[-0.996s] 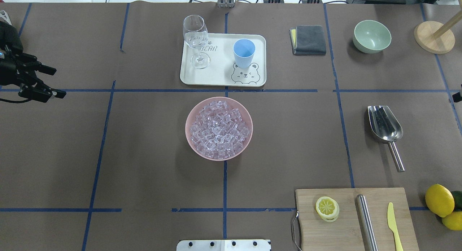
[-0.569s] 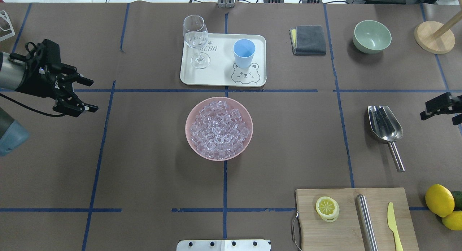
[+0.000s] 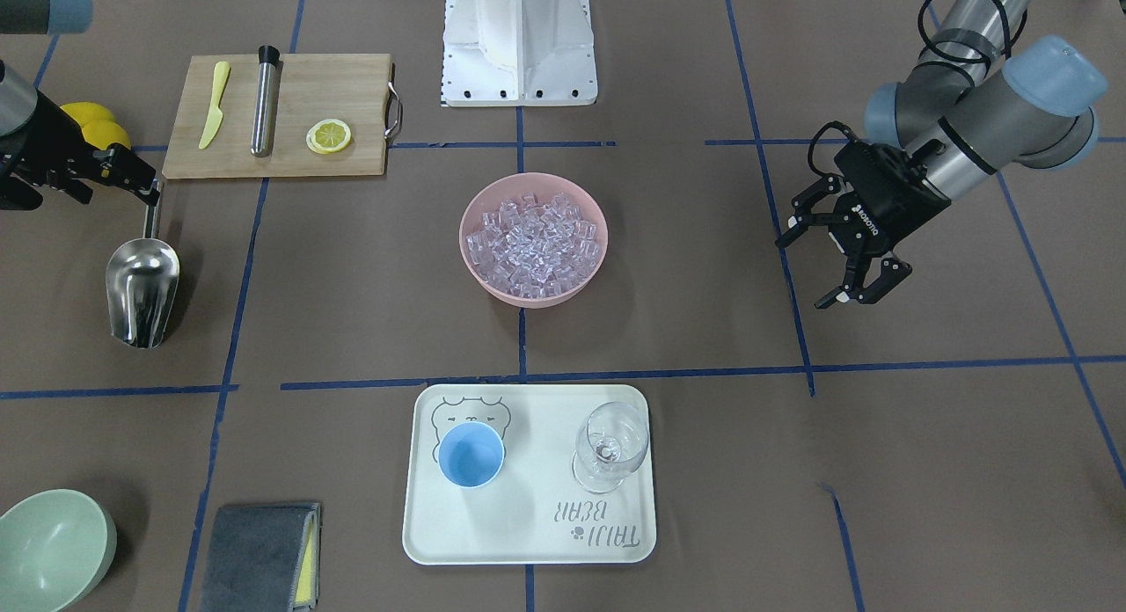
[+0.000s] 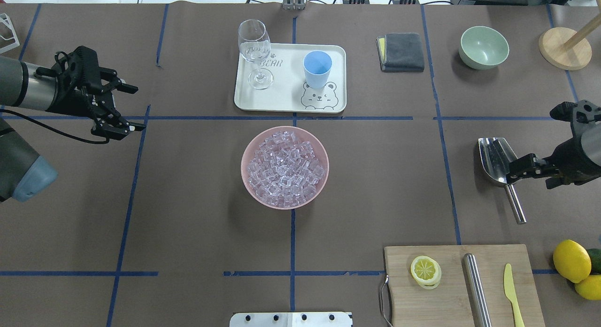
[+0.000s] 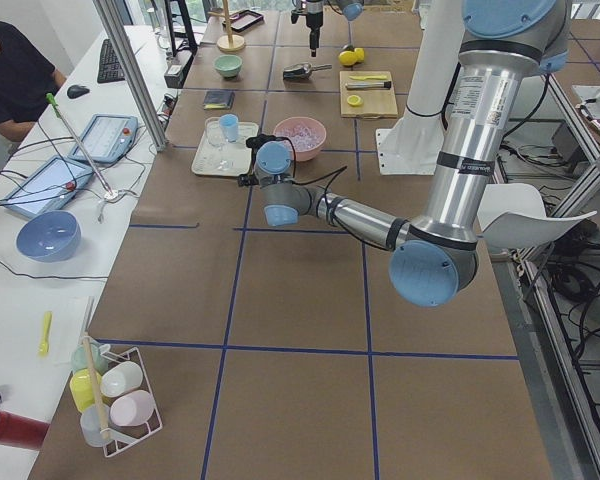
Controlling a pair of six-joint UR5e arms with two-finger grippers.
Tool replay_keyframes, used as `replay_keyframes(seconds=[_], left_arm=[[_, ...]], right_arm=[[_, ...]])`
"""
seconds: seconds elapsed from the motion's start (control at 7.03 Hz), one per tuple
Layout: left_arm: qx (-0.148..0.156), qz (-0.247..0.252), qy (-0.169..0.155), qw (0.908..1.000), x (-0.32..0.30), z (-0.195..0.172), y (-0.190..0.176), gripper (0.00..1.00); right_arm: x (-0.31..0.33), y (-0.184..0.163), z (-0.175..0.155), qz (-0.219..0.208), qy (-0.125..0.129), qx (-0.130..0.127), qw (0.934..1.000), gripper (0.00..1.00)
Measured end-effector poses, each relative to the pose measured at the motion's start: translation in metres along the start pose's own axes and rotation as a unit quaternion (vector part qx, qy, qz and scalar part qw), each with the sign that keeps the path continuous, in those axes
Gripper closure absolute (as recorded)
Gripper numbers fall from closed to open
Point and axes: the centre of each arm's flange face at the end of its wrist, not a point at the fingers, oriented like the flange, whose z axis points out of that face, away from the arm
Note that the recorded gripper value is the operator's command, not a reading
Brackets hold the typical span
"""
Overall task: Put ice in cup with scoop
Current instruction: 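Grasp the metal scoop handle with the right gripper while the left arm approaches the bowl, then lift the metal scoop with the right gripper and carry it toward the bowl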
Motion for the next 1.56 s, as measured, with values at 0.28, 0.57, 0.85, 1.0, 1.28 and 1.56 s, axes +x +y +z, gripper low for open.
replay_keyframes(seconds=[0.28, 0.57, 0.85, 1.0, 1.28, 1.56], left_arm=[[0.0, 0.004, -0.002, 1.0, 0.003, 0.005, -0.002, 0.0], [0.001, 0.004, -0.001, 1.0, 0.006, 0.005, -0.001, 0.0], [0.005, 0.005, -0.001, 1.0, 0.008, 0.002, -0.002, 0.0], [0.005, 0.005, -0.001, 1.0, 0.009, 0.001, -0.002, 0.0], [0.006, 0.002, 0.003, 1.0, 0.01, 0.001, -0.002, 0.0], [0.005, 0.0, 0.006, 1.0, 0.01, 0.002, -0.001, 0.0]], right_arm=[[0.007, 0.001, 0.023, 0.002, 0.016, -0.012, 0.9998, 0.0], [0.006, 0.004, 0.043, -0.002, 0.029, -0.024, 0.9993, 0.0], [0.001, 0.008, 0.059, -0.01, 0.039, -0.032, 0.9987, 0.08], [0.0, 0.01, 0.066, -0.013, 0.043, -0.037, 0.9983, 0.15], [0.0, 0.012, 0.073, -0.015, 0.047, -0.042, 0.9979, 0.22], [0.001, 0.012, 0.076, -0.014, 0.049, -0.045, 0.9977, 0.63]])
